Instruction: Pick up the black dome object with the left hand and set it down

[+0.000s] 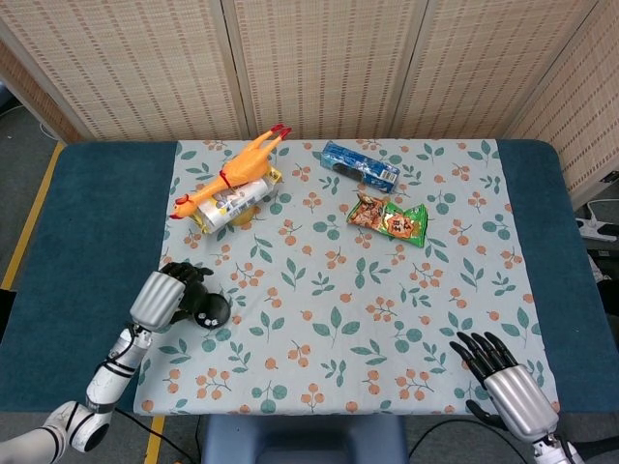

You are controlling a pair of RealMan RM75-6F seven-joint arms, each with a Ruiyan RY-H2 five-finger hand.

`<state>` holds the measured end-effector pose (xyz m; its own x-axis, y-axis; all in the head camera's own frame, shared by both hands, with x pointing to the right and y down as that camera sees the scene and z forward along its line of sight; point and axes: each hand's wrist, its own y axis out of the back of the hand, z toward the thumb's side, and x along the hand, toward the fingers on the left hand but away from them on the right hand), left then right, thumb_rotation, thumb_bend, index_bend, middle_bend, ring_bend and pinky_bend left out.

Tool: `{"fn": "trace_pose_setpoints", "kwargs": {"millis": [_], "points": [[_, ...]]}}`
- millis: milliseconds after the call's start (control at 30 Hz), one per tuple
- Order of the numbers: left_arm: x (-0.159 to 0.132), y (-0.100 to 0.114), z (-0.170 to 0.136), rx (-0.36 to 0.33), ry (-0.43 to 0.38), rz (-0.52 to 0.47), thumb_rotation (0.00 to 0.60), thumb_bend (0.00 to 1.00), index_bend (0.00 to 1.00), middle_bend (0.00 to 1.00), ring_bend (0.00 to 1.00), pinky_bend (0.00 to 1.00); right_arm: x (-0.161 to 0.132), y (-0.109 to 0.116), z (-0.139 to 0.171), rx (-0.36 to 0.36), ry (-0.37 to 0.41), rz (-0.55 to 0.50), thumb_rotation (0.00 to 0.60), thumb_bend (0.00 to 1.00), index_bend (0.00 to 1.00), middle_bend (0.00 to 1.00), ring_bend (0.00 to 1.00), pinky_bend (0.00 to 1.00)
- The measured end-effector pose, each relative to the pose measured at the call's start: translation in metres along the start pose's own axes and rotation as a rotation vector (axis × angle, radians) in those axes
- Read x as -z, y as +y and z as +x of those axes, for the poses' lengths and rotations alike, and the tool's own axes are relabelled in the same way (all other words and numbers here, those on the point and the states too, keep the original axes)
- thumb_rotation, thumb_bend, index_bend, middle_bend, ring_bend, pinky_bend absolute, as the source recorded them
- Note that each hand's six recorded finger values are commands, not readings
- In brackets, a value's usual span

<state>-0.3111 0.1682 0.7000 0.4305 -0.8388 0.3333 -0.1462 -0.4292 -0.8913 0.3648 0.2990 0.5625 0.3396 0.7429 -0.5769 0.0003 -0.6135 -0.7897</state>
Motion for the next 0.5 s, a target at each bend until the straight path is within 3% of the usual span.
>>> {"fn": "trace_pose_setpoints", "kwargs": {"millis": [133, 267, 500], "points": [[0.024, -0.006, -0.001, 0.020, 0.039, 0.098, 0.600, 0.54, 0.27, 0.38, 0.48, 0.52, -0.001, -0.001, 0.000, -0.003, 0.002, 0.001, 0.600, 0.16, 0.00, 0.00, 0.00, 0.00], [0.036, -0.014, -0.003, 0.050, 0.065, 0.119, 0.600, 0.52, 0.18, 0.29, 0.30, 0.35, 0.000, -0.001, 0.000, -0.002, 0.000, 0.002, 0.600, 0.16, 0.00, 0.00, 0.00, 0.00], [0.027, -0.013, -0.005, 0.030, 0.023, 0.052, 0.600, 0.52, 0.16, 0.26, 0.27, 0.33, 0.000, -0.003, -0.002, -0.008, -0.008, 0.008, 0.600, 0.16, 0.00, 0.00, 0.00, 0.00]]}}
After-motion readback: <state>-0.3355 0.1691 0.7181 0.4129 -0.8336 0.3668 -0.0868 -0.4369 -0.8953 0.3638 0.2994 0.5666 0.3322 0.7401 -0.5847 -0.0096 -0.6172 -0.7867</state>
